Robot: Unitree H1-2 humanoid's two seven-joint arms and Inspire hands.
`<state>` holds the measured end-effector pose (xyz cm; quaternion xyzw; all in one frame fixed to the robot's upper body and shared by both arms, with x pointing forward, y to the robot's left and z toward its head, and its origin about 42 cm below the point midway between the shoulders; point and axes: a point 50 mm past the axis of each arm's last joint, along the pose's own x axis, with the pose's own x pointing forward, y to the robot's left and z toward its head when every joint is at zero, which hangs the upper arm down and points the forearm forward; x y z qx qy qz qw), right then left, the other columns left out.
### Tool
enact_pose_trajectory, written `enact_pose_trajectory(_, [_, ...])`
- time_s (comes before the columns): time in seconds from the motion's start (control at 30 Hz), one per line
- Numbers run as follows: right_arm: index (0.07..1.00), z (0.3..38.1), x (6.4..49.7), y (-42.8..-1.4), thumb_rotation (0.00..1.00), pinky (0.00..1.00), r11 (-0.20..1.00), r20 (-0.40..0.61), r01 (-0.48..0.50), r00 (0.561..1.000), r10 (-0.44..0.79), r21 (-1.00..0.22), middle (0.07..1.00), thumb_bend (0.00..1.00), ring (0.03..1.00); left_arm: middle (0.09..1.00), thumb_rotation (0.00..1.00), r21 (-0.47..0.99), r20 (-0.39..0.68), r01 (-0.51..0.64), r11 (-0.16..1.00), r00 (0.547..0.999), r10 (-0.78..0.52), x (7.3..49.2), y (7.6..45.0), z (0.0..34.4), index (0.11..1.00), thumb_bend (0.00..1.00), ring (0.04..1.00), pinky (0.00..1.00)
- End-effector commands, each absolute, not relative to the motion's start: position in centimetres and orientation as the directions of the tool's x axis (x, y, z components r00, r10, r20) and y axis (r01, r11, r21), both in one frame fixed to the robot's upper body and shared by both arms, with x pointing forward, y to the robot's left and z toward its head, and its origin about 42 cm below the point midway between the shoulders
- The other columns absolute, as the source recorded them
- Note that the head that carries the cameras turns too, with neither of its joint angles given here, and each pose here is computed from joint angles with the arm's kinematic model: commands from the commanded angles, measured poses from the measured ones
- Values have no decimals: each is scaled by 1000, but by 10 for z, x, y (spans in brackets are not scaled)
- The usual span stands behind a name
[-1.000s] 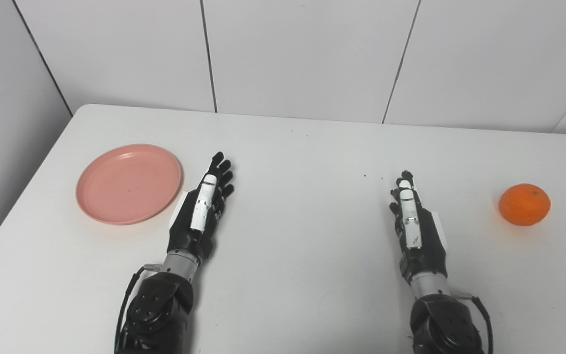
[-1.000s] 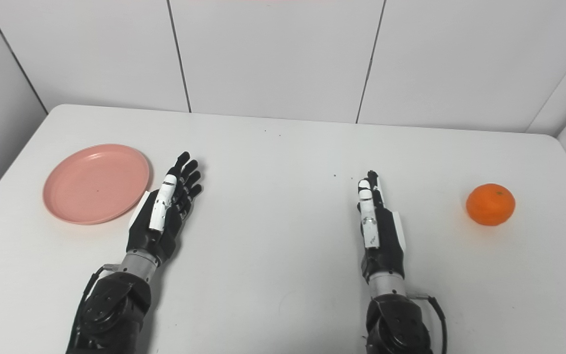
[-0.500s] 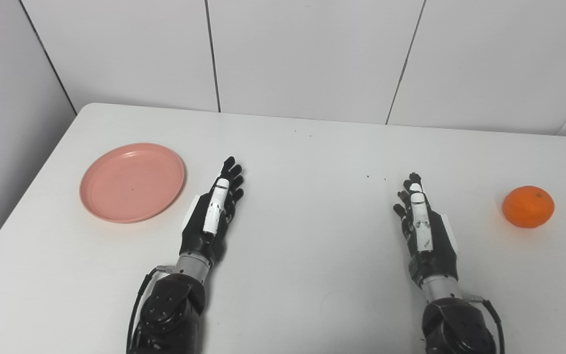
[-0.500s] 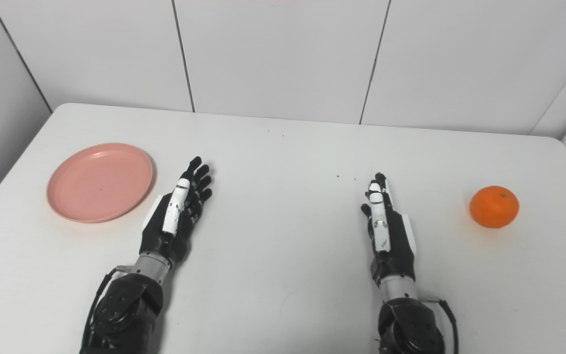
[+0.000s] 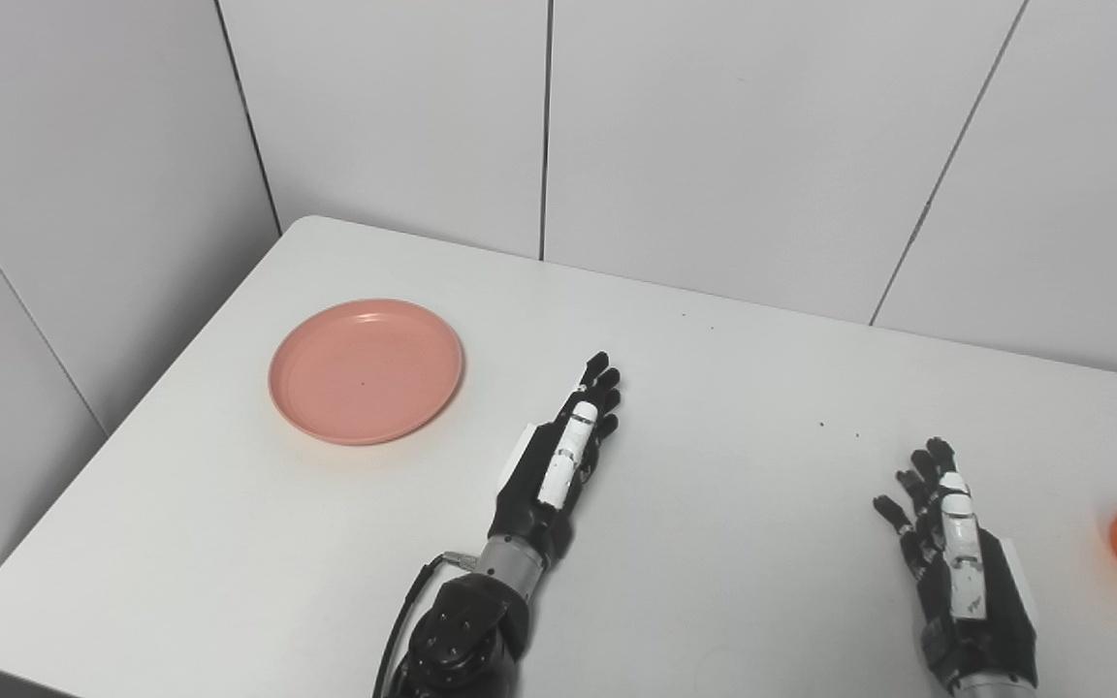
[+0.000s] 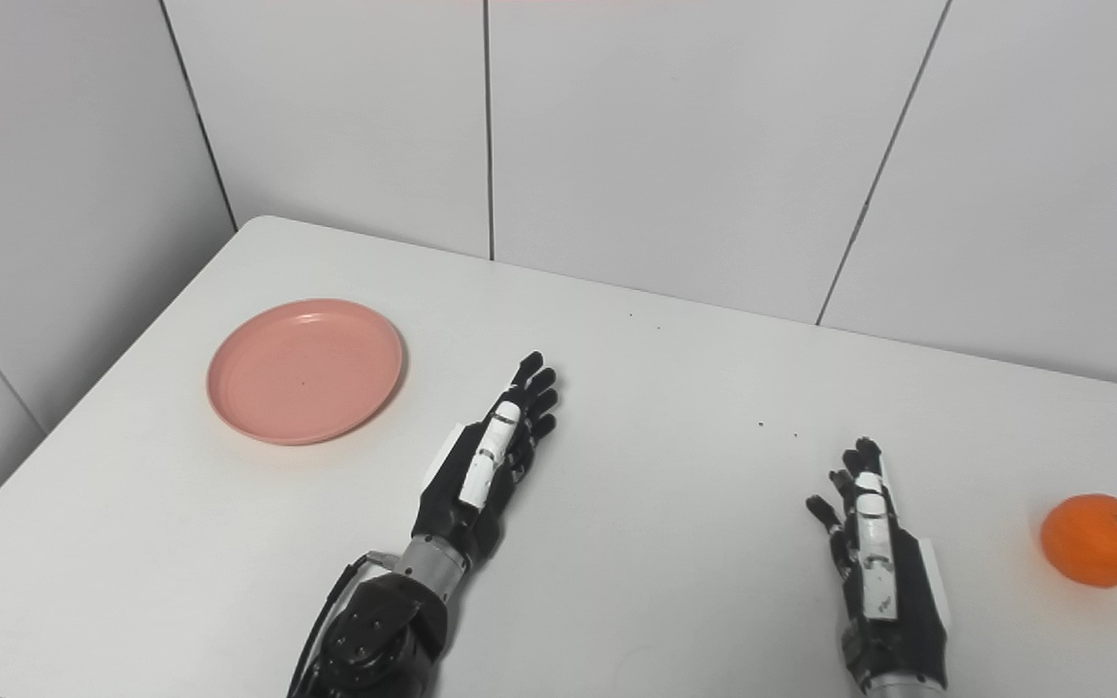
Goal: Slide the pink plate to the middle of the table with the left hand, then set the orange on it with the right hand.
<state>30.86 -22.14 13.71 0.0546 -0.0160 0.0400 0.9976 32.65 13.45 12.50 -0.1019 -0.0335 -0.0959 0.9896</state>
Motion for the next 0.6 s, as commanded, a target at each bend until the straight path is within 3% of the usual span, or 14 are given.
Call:
enact_pose_trajectory(0.0, [1000,142,308,-225,1000,1000,993,73,-75,995,69,93,1000,230,1000,1000,1000,-193,94,202,960,978,-187,330,129,126,1000,377,1000,1000])
enact_pose_trajectory(0.57, [1000,146,307,-220,1000,1000,990,66,-74,996,66,117,1000,184,1000,1000,1000,-186,104,205,961,977,-189,332,129,129,1000,375,1000,1000])
